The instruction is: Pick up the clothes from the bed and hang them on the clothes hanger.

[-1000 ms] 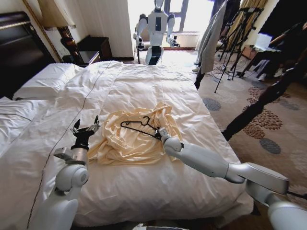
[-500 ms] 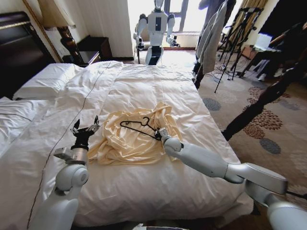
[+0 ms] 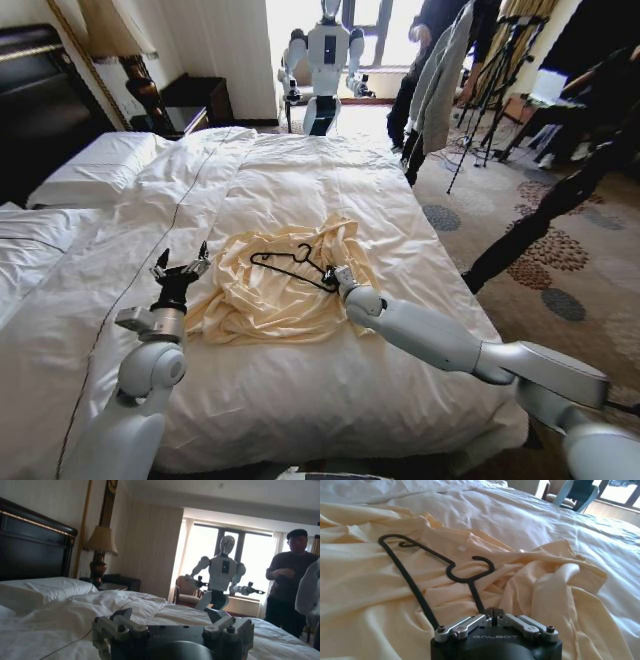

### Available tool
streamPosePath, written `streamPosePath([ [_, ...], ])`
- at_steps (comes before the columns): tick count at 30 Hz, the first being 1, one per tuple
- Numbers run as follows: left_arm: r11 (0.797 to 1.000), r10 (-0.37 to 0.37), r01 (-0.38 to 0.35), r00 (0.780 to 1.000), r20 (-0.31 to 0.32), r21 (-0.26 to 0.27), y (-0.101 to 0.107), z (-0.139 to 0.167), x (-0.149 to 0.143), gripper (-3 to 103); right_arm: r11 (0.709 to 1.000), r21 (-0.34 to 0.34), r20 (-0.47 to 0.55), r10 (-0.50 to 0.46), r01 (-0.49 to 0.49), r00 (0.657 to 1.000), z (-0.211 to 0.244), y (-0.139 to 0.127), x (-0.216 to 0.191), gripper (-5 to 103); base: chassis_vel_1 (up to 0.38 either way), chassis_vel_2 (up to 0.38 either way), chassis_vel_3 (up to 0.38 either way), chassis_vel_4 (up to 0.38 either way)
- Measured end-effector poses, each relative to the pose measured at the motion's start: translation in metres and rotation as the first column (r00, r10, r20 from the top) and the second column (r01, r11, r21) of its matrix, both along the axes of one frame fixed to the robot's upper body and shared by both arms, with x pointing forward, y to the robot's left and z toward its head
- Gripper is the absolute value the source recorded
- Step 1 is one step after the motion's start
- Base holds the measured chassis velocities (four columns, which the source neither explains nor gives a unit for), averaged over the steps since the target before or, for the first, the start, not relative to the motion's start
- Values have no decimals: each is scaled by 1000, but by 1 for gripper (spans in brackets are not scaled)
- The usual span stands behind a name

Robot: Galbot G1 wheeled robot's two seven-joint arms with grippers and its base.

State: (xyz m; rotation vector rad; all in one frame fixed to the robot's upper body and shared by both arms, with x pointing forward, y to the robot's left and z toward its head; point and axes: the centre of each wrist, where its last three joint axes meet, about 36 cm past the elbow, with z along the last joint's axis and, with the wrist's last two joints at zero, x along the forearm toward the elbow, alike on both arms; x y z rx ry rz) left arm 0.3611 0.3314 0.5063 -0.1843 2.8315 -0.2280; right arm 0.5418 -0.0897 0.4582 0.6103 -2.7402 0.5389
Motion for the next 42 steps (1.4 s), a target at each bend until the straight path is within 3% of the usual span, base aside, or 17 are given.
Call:
streamPosePath([
  [8, 1000, -2, 2, 1000, 1, 1, 0, 0, 0, 100, 1000, -1, -7, -10, 10, 1000, -1, 5, 8, 9, 0, 0, 0, 0],
  [15, 1000, 1, -1, 1000, -2, -1, 1, -1, 0, 100, 1000, -6, -26, -17, 16, 1000, -5, 1, 14, 40, 0, 0, 0, 0],
  [17, 1000, 2, -2, 1000, -2, -1, 1, -2, 0, 100, 1000, 0, -33, -12, 12, 999, -7, 2, 13, 40, 0, 0, 0, 0],
  [19, 1000, 4, -4, 1000, -1, -1, 2, -2, 0, 100, 1000, 10, -44, -5, 6, 999, -10, 3, 13, 51, 0, 0, 0, 0],
  [20, 1000, 4, -4, 1000, -1, -1, 2, -2, 0, 100, 1000, 10, -44, -5, 6, 999, -10, 3, 13, 51, 0, 0, 0, 0],
  [24, 1000, 10, -10, 1000, -3, -5, 3, -6, 0, 100, 1000, 20, -63, -9, 10, 998, -15, 5, 14, 72, 0, 0, 0, 0],
  [28, 1000, 11, -11, 1000, -3, -6, 3, -7, 0, 100, 1000, 19, -65, -15, 16, 998, -16, 4, 15, 63, 0, 0, 0, 0],
  [31, 1000, 13, -13, 1000, -2, -7, 4, -7, 2, 100, 1000, 16, -65, -22, 23, 998, -17, 1, 16, 47, 0, 0, 0, 0],
  [36, 1000, 12, -12, 1000, -1, -7, 4, -7, 3, 100, 999, 18, -61, -25, 26, 998, -17, -1, 16, 36, 0, 0, 0, 0],
  [42, 1000, 9, -9, 1000, -4, -8, 3, -9, 3, 100, 1000, 15, -45, -27, 28, 999, -16, -1, 15, 9, 0, 0, 0, 0],
])
